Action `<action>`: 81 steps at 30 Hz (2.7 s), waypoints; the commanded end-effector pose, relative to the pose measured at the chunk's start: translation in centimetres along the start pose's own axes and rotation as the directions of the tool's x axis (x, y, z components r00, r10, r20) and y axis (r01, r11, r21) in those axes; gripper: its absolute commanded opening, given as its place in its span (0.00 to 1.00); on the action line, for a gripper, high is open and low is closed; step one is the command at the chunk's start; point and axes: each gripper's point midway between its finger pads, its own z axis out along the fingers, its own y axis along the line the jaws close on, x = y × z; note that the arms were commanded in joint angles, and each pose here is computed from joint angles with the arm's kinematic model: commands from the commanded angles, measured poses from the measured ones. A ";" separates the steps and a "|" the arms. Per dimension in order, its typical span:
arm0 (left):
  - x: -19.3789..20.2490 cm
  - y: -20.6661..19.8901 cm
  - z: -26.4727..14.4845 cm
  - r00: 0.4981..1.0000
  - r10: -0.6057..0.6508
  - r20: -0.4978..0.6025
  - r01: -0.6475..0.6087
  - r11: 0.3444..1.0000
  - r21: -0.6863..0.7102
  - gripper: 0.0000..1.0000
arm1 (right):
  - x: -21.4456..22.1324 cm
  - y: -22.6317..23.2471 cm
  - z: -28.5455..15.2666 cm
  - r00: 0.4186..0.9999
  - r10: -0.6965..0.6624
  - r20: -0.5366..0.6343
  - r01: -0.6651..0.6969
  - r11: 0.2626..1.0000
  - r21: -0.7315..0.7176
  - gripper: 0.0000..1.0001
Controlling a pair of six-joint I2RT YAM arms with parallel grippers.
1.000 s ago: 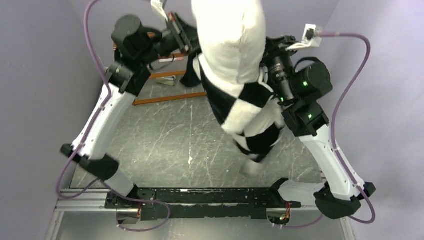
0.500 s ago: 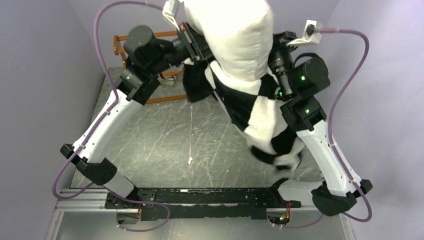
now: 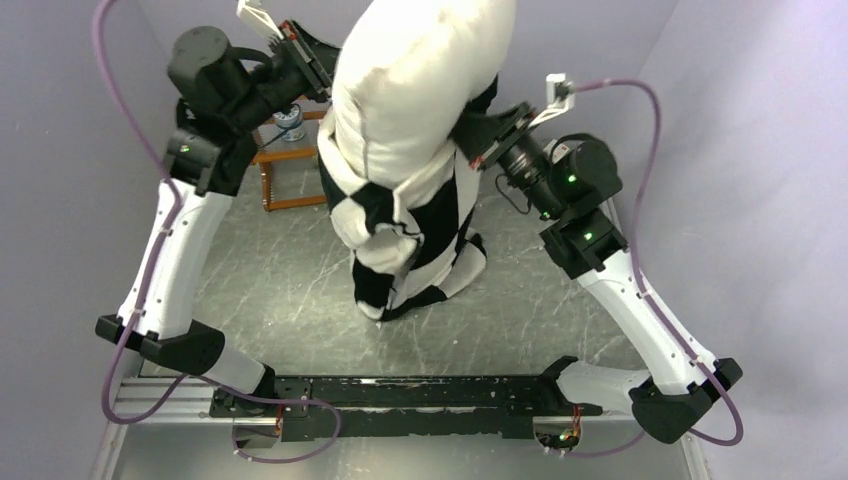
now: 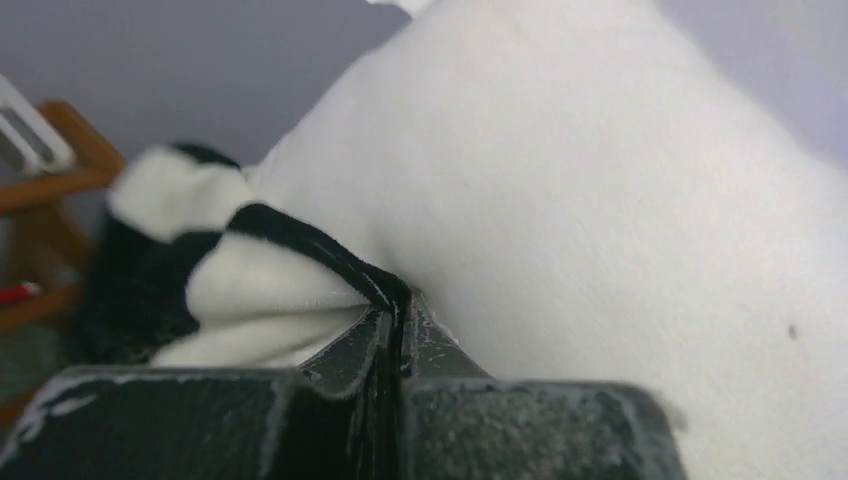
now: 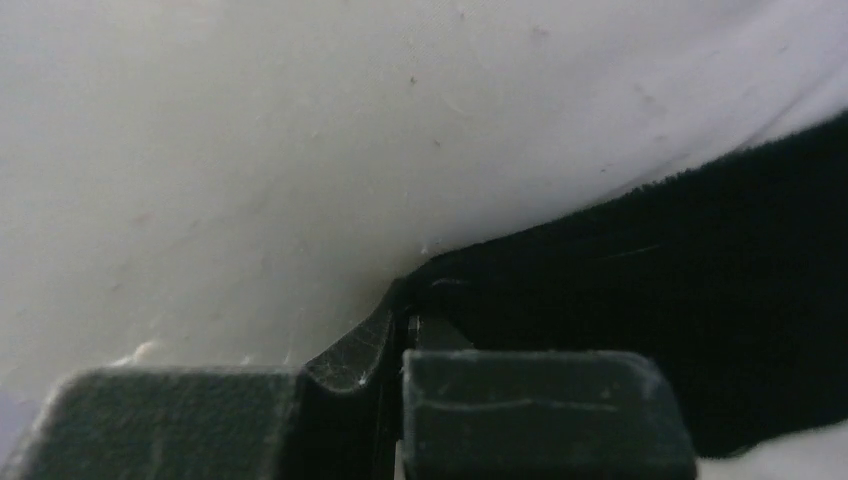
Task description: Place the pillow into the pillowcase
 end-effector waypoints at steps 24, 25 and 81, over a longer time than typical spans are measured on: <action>17.9 12.2 -8.7 0.863 0.100 -0.495 -0.219 0.957 -0.189 0.39 | 27.8 -14.6 -12.3 0.890 0.113 -0.443 0.022 0.957 0.288 0.00; 17.9 12.9 -9.8 0.858 0.082 -0.507 -0.236 0.940 -0.246 0.46 | 28.2 -15.1 -12.9 0.889 0.120 -0.441 0.023 0.952 0.305 0.00; 30.3 16.8 -13.6 0.823 -0.087 -0.562 -0.143 0.924 -0.354 0.85 | 17.5 -21.4 -18.9 0.910 0.156 -0.385 0.165 0.715 0.680 0.93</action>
